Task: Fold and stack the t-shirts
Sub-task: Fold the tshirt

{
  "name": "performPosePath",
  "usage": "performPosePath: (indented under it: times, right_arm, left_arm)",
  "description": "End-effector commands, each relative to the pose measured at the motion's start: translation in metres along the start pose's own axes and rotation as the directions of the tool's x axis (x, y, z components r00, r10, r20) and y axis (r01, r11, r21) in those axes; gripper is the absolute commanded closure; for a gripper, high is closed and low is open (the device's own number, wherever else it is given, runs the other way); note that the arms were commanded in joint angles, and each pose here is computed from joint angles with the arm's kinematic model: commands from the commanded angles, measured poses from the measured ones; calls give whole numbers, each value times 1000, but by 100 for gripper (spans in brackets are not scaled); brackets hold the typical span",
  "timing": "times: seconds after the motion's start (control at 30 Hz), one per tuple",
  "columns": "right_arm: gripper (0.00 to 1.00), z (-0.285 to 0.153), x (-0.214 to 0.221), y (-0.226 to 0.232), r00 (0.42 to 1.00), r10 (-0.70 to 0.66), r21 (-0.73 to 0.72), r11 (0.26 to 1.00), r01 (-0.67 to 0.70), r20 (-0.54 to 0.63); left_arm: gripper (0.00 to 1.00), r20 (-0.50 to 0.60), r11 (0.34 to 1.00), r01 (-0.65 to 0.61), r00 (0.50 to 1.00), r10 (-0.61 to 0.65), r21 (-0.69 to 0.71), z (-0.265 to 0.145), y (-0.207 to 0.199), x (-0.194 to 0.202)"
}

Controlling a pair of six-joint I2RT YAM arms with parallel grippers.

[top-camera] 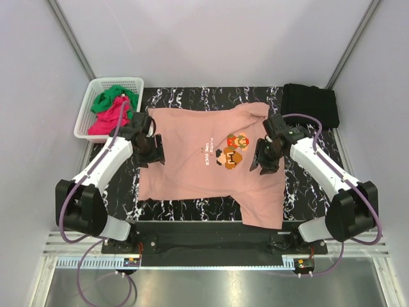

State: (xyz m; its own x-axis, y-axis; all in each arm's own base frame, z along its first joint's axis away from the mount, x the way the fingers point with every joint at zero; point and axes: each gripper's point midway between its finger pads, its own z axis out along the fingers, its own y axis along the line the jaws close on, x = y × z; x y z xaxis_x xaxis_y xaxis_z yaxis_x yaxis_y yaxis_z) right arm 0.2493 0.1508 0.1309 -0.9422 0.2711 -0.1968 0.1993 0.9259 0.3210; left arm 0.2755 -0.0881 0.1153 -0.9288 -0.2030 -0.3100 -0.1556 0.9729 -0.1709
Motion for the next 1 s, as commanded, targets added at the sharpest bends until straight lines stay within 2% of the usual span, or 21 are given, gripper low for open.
performPosePath:
  times: [0.0,0.03,0.2,0.23,0.27,0.3,0.33,0.43,0.47,0.53,0.97]
  right_arm:
    - [50,8,10,-12,1000,17,57,998,-18,18]
    - [52,14,18,-20,1000,22,84,996,-22,-1]
    - [72,26,44,-32,997,64,124,991,-60,-31]
    - [81,31,52,-37,996,76,134,989,-68,-49]
    - [93,35,53,-36,995,85,124,989,-79,-47]
    - [100,37,56,-37,995,92,126,988,-85,-46]
    - [100,40,59,-41,994,95,137,987,-87,-50]
    - [100,41,58,-41,996,83,144,987,-77,-34]
    - [100,41,57,-41,996,77,144,987,-71,-35]
    - [100,40,54,-40,997,71,148,987,-66,-28]
    - [100,56,48,-60,998,50,286,958,-33,-49]
  left_arm:
    - [32,-31,999,-7,1000,6,-33,15,4,20]
    - [32,-39,999,-8,999,7,-33,17,4,26]
    - [37,-54,999,19,998,-20,-28,22,15,64]
    - [45,-56,999,30,998,-31,-28,23,16,68]
    - [46,-59,999,30,998,-31,-26,23,17,73]
    - [50,-48,999,21,999,-23,-27,21,16,75]
    - [65,-38,1000,19,999,-19,-22,19,15,73]
    - [79,0,999,13,1000,-13,-34,13,14,60]
    - [91,0,999,8,1000,-8,-40,13,14,59]
    - [100,-10,999,-11,1000,10,-50,16,14,55]
    - [100,-70,995,-20,997,13,-102,45,11,44]
